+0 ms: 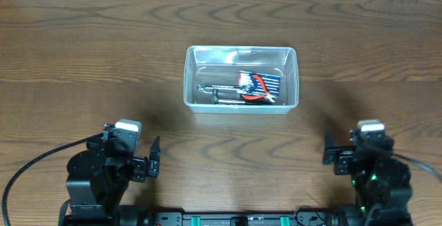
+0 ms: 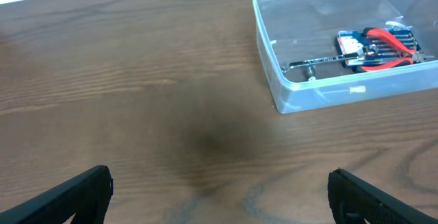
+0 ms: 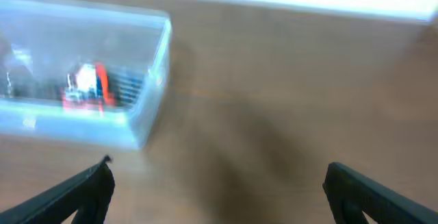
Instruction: Pack container
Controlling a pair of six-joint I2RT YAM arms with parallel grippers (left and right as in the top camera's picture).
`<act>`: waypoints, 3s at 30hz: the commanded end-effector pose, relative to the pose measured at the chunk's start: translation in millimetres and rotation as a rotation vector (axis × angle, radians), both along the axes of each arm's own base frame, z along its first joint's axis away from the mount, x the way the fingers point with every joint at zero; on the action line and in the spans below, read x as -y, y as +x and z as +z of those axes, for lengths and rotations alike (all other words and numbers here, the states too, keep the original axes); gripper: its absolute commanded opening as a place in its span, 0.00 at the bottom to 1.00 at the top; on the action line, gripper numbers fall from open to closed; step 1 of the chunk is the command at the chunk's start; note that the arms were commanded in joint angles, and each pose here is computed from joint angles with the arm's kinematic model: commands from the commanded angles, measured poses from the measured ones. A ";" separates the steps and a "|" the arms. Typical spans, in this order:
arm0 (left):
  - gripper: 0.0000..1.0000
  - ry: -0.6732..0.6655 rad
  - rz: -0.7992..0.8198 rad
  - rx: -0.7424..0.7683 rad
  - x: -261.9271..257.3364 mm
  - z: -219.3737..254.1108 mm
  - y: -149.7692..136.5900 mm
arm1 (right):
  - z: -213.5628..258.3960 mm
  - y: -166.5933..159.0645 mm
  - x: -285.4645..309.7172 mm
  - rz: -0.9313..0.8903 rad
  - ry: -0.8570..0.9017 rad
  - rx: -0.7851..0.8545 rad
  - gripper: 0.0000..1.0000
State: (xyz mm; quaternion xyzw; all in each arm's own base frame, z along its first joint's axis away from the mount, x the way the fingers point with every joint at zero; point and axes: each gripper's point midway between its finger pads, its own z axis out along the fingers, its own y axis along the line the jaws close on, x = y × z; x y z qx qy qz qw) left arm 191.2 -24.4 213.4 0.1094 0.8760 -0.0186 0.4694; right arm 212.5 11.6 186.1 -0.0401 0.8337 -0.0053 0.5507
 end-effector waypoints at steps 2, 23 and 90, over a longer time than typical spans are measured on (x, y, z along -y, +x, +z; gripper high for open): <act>0.99 -0.003 0.013 -0.003 -1.4 -0.3 1.0 | -19.3 13.1 -17.8 0.091 0.041 0.145 0.99; 0.98 -0.003 0.013 -0.003 -1.4 -0.3 1.0 | -29.1 31.8 -19.1 0.102 -0.031 0.335 0.99; 0.99 -0.071 0.032 0.442 3.7 -74.7 51.3 | -29.1 31.8 -19.0 0.102 -0.031 0.335 0.99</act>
